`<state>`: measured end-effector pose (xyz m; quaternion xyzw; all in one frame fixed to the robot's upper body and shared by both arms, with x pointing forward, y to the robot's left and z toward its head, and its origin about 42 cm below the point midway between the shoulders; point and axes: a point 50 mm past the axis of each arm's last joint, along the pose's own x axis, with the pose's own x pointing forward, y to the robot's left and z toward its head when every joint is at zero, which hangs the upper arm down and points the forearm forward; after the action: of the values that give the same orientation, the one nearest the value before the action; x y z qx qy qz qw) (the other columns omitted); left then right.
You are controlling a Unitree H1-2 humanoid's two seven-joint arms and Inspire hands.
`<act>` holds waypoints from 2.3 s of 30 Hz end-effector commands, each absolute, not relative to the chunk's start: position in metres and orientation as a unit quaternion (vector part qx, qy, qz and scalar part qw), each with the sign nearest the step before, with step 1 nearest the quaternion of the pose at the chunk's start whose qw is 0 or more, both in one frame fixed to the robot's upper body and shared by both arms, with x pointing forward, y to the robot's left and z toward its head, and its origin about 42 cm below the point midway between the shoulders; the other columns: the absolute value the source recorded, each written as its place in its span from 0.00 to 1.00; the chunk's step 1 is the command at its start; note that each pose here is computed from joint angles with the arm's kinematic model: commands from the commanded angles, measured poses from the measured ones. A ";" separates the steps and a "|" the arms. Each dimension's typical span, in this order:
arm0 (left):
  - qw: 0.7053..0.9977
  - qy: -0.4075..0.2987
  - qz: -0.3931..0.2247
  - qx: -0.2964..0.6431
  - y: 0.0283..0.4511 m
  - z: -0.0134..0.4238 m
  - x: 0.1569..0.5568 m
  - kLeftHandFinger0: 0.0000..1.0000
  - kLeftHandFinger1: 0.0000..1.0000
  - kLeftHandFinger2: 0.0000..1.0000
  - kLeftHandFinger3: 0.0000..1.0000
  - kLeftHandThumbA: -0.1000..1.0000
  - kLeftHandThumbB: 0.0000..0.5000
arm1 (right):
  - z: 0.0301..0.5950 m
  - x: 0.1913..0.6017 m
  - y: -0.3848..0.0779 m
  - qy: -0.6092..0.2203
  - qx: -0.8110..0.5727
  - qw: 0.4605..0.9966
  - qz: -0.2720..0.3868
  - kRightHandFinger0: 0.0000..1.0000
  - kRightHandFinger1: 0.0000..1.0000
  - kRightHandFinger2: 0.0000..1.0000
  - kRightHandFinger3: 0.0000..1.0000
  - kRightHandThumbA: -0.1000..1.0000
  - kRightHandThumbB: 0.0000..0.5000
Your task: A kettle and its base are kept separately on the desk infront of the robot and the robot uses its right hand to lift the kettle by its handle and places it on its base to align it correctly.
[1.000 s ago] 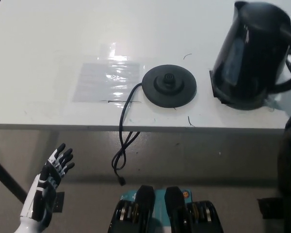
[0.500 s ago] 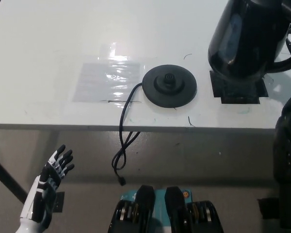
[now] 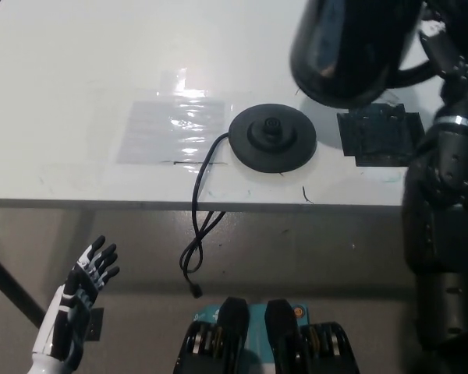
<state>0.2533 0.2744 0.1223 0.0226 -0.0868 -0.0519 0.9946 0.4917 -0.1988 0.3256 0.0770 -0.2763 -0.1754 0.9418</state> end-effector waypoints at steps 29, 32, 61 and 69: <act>0.990 -0.119 -0.073 0.031 0.274 0.134 0.260 1.00 1.00 1.00 1.00 1.00 0.36 | 0.382 0.502 -0.114 -0.346 0.056 0.928 -0.127 0.00 0.25 0.66 0.78 0.00 0.23; 0.990 -0.121 -0.072 0.029 0.275 0.136 0.261 1.00 1.00 1.00 1.00 1.00 0.30 | 0.382 0.502 -0.110 -0.343 0.047 0.930 -0.125 0.00 0.24 0.65 0.77 0.00 0.24; 0.990 -0.118 -0.074 0.035 0.273 0.132 0.259 1.00 1.00 1.00 1.00 1.00 0.26 | 0.354 0.507 -0.120 -0.320 0.041 0.936 -0.140 0.00 0.27 0.70 0.81 0.00 0.24; 0.990 -0.118 -0.075 0.032 0.272 0.133 0.259 1.00 1.00 1.00 1.00 1.00 0.25 | 0.354 0.507 -0.120 -0.316 0.041 0.937 -0.142 0.00 0.25 0.70 0.79 0.00 0.27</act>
<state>0.2600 0.2712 0.1267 0.0235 -0.0987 -0.0618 0.9929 0.5088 -0.1279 0.3053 0.0055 -0.2267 -0.1450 0.9631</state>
